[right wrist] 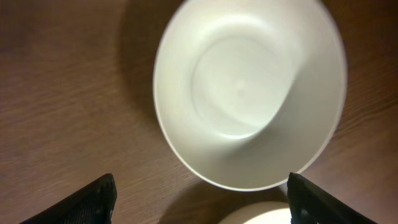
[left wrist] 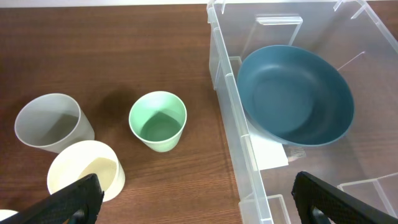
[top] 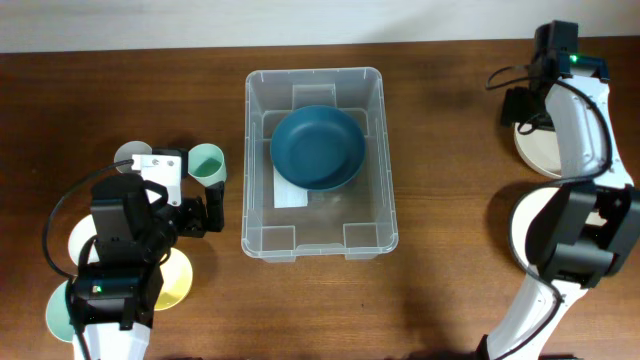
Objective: Pack container
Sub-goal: 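Move the right gripper to the cream bowl and grasp its rim, then carry the cream bowl into the container onto the teal plate, release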
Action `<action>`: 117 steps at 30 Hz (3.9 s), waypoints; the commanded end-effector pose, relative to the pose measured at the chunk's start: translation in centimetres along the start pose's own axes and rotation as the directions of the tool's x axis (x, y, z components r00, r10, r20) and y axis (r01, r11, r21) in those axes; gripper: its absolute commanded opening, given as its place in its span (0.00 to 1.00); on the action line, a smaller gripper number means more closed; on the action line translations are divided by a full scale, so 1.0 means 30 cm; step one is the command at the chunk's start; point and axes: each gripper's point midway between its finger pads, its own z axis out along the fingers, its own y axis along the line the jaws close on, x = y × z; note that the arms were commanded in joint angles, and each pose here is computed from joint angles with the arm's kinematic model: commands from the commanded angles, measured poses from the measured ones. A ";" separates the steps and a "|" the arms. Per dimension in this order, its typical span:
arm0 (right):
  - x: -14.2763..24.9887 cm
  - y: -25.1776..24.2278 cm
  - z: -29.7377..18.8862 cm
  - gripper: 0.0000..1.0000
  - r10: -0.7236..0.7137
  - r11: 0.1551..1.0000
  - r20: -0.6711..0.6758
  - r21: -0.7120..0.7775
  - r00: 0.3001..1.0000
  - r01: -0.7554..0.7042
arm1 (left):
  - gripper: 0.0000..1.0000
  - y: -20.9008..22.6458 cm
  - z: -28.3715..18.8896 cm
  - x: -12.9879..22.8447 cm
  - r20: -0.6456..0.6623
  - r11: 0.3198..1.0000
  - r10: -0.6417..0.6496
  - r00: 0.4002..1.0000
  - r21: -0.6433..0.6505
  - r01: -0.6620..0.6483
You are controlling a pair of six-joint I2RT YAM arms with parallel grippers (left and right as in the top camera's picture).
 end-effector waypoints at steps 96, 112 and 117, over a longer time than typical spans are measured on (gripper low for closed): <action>0.554 1.294 -0.626 0.04 -0.839 0.072 0.516 -0.207 0.172 0.976 | 0.99 0.369 -0.154 0.023 0.022 0.861 -0.337 0.941 -0.397 0.318; 0.584 1.323 -0.554 0.36 -0.855 0.078 0.480 -0.253 0.195 0.964 | 0.99 0.375 -0.138 0.032 0.006 0.860 -0.344 0.939 -0.399 0.318; 0.500 1.253 -0.694 0.40 -0.811 0.207 0.511 -0.204 0.284 0.957 | 0.99 0.375 -0.138 0.032 0.006 0.860 -0.344 0.939 -0.399 0.317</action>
